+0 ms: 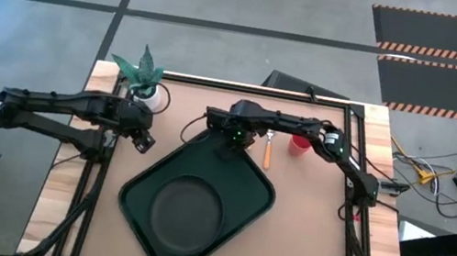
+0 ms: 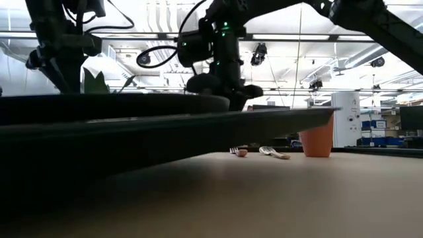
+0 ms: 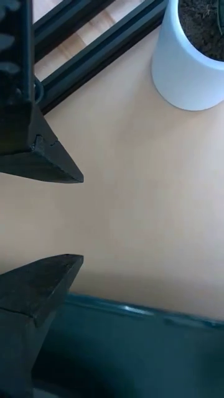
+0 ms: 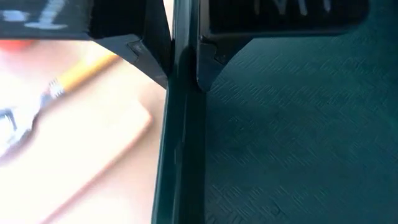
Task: Pick and place plate/cup/fork/spoon on tray
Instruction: Adjust the black serving tray
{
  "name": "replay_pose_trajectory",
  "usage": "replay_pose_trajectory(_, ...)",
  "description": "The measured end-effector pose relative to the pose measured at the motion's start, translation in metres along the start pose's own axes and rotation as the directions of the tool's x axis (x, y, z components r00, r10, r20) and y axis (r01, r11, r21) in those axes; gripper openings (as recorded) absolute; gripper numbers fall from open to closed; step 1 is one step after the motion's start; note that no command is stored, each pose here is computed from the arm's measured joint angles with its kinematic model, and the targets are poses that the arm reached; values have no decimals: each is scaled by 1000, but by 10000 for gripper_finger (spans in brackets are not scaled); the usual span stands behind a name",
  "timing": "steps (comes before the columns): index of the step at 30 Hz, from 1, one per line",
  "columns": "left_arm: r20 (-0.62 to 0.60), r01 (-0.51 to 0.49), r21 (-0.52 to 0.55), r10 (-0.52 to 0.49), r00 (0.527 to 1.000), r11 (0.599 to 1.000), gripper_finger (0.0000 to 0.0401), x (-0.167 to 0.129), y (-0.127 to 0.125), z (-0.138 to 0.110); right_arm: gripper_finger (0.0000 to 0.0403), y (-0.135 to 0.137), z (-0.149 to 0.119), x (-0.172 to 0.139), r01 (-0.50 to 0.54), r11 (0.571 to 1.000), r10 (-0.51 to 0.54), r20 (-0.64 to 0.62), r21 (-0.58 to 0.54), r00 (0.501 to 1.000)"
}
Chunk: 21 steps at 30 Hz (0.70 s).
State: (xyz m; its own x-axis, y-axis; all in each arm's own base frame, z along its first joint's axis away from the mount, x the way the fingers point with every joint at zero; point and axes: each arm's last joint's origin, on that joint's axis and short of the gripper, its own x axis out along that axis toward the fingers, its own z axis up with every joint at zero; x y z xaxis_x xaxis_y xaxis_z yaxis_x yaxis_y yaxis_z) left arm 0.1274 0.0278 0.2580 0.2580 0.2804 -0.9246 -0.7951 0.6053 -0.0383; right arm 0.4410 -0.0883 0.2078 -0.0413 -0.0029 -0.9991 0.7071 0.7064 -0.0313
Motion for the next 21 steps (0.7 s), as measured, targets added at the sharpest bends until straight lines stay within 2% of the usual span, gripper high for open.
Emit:
replay_pose_trajectory(7,25,19,-7,-19,1000,1000,180,-4,3,-2,27,1,-27,-13,49,998,-47,-61,43,997)
replay_pose_trajectory(14,44,36,-13,-35,998,999,180,-8,6,-4,27,2,-66,-16,65,987,-51,-99,144,994)
replay_pose_trajectory(21,56,46,-15,-45,997,999,180,-4,4,-3,27,4,-114,-17,2,958,13,-51,285,999)
